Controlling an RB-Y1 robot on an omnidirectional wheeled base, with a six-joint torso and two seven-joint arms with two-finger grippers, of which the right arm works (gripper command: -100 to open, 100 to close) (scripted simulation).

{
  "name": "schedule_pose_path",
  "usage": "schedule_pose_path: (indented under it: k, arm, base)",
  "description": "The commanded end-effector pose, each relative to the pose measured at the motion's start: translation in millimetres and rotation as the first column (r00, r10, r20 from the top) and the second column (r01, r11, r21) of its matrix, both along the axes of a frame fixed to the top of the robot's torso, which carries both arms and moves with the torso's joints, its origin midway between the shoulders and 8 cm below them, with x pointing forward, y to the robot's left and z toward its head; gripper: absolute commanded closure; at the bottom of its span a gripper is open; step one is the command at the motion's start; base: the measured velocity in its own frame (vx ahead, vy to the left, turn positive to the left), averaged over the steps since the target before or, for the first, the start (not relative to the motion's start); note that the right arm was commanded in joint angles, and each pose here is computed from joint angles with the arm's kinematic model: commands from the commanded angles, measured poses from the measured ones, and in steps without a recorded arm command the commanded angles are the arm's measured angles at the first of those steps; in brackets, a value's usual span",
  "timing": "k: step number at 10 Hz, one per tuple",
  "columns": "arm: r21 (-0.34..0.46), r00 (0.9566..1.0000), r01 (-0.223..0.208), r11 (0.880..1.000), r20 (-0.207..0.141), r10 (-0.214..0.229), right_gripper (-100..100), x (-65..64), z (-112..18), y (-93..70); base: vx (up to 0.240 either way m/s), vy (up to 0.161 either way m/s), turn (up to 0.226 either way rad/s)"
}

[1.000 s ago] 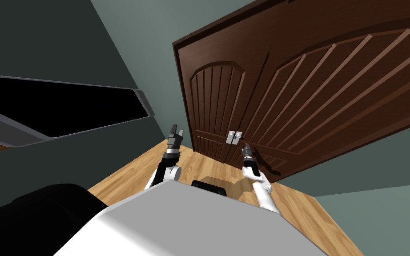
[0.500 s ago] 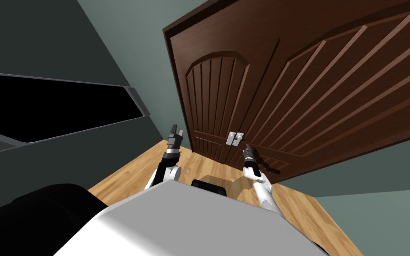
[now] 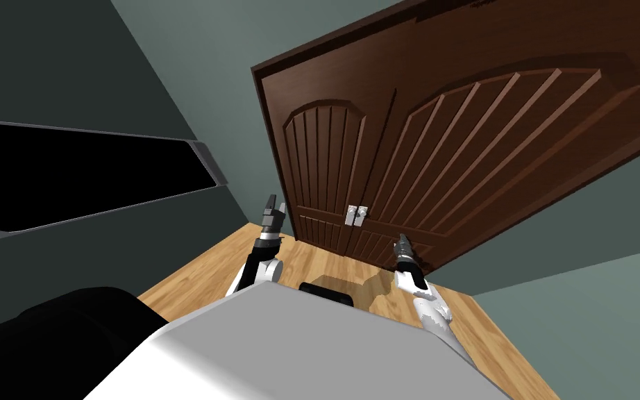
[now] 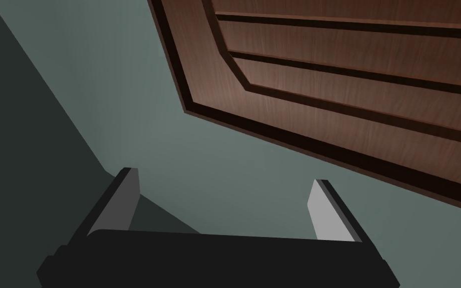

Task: Pull the door open

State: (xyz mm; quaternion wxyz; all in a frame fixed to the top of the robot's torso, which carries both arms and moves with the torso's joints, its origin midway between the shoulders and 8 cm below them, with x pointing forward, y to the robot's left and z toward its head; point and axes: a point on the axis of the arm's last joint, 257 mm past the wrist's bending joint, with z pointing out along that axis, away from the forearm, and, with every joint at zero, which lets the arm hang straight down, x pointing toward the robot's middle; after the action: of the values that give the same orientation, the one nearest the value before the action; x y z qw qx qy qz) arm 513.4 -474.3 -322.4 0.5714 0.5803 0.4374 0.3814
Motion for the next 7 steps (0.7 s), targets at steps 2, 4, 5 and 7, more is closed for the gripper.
schedule_pose_path:
  k: [2,4,5,7]
  arm:
    - [-0.004,0.9999,0.014,1.000,0.003,-0.014,-100,-3.8,4.4,-11.9]
    - [0.002,0.9999,-0.001,1.000,0.015,0.001,-100,4.0,8.4,-1.9]
    - [0.008,0.9995,-0.019,1.000,0.025,0.018,-100,11.2,11.6,9.5]
    - [0.021,0.9971,-0.060,0.998,0.049,0.059,-100,27.0,19.1,37.4]
  base:
    - [0.166,-0.039,0.036]
    - [0.187,-0.002,0.099]
    - [0.231,-0.014,0.124]
    - [0.206,0.031,0.198]
